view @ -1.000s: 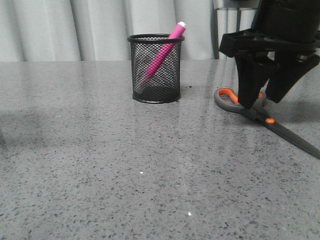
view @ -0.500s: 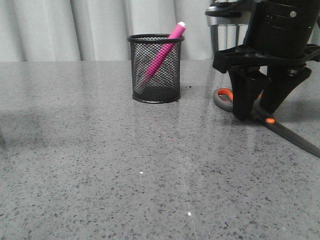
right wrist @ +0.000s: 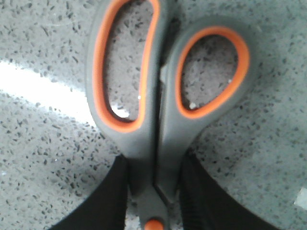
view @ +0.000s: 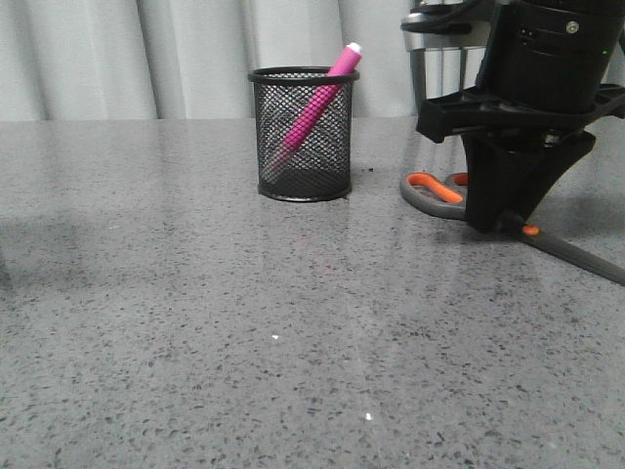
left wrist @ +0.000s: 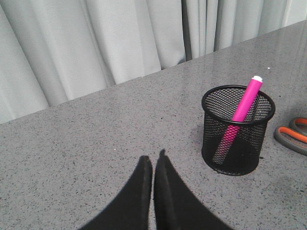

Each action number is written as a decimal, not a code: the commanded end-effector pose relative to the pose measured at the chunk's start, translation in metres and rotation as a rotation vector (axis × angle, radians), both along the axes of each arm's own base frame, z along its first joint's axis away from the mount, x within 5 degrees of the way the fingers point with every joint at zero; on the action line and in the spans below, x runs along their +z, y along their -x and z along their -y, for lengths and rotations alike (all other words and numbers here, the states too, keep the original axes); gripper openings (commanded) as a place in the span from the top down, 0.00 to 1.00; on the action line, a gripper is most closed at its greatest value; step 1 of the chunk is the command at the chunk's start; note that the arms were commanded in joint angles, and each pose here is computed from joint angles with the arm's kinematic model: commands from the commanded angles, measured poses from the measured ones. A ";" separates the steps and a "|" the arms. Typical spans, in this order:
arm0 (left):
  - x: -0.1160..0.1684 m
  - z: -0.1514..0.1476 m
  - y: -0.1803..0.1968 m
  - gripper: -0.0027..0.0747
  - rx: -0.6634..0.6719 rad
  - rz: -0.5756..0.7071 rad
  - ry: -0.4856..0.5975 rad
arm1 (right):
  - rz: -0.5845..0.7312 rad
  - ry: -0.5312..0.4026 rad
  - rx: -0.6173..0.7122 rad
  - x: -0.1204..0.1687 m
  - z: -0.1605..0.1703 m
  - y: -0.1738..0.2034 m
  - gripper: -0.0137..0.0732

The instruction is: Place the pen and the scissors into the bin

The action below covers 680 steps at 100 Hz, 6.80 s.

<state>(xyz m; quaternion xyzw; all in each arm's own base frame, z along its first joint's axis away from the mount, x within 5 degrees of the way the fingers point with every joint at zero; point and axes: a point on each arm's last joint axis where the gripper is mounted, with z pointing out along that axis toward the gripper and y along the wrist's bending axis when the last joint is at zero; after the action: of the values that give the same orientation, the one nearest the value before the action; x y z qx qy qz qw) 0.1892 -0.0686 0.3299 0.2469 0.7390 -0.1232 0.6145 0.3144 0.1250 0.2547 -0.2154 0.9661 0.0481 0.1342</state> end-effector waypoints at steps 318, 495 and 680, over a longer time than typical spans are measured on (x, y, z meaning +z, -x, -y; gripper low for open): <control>0.012 -0.013 0.005 0.99 0.131 0.073 -0.007 | 1.451 -0.424 0.059 0.155 0.016 0.090 0.92; -0.062 -0.056 0.139 0.99 0.292 0.332 0.277 | 1.571 -0.434 -0.208 0.020 0.115 0.248 0.92; -0.129 -0.067 0.134 0.99 0.498 0.265 0.193 | 1.570 -0.433 -0.208 0.020 0.115 0.248 0.92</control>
<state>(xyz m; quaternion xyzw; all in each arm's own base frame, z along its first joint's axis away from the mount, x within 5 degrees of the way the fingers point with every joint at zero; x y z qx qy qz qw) 0.0562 -0.0018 0.2073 0.0206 0.6969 0.0003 0.7169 0.0678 0.0127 0.2605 -0.0760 0.6063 0.0679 0.7887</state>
